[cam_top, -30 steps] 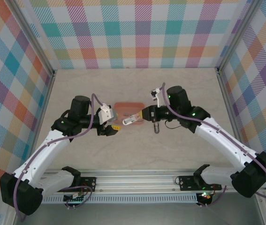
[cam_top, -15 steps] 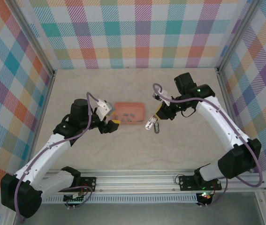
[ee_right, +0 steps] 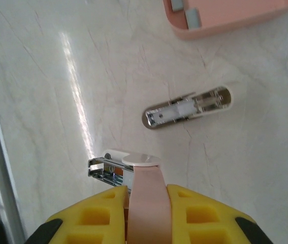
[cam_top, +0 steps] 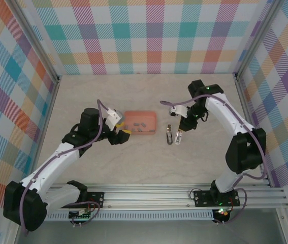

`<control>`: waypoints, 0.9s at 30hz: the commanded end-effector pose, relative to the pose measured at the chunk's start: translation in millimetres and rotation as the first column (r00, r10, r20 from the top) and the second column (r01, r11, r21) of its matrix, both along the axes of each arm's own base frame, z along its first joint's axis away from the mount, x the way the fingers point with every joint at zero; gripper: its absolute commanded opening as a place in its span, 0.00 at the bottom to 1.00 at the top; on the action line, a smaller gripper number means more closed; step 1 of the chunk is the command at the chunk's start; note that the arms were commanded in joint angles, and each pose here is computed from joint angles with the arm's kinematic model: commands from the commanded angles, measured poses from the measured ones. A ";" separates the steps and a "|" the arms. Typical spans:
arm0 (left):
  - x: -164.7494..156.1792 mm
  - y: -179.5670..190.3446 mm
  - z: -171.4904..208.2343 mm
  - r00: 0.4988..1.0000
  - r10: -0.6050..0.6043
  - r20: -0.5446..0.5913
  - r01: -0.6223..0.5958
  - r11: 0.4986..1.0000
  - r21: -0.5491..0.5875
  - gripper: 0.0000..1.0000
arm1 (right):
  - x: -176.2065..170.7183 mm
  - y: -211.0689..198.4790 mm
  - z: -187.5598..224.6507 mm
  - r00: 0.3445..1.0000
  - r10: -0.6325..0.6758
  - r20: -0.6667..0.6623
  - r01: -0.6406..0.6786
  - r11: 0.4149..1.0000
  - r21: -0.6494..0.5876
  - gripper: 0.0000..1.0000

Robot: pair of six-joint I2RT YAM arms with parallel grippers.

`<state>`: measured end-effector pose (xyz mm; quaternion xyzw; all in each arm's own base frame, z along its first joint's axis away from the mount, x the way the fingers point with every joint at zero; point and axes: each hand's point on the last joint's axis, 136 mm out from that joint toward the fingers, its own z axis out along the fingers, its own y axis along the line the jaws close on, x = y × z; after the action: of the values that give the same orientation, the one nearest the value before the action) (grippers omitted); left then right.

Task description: Load the staples into the stapler

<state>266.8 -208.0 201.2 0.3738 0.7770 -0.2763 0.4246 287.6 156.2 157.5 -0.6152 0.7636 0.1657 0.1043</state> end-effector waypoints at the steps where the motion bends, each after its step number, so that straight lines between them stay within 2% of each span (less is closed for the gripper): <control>1: -1.0 -4.7 -2.3 0.999 -0.035 0.011 0.035 0.999 0.010 0.65 | 9.1 -12.5 -6.4 0.997 0.075 0.000 -0.075 0.996 -0.053 0.17; 5: 3.8 -6.7 -6.1 0.999 -0.039 0.001 0.039 0.999 0.020 0.65 | 22.7 -8.4 -19.9 0.996 0.089 -0.020 -0.090 0.996 -0.020 0.16; 13: 8.8 -12.2 -18.1 0.996 -0.090 -0.029 0.091 0.994 0.063 0.64 | 25.7 -3.9 -45.9 0.980 0.116 -0.159 -0.118 0.993 -0.006 0.17; 17: 8.6 -18.1 -20.1 0.991 -0.128 -0.040 0.130 0.990 0.051 0.63 | 27.1 -0.5 -51.1 0.975 0.120 -0.185 -0.120 0.993 0.014 0.17; 27: 20.1 -24.9 -24.5 0.989 -0.139 -0.051 0.142 0.989 0.049 0.63 | 33.4 -1.3 -65.7 0.968 0.107 -0.226 -0.103 0.994 0.028 0.19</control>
<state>284.7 -223.4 161.5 0.4149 0.7867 -0.2814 0.3604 321.0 150.2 87.0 -0.6309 0.7442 0.2192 0.0062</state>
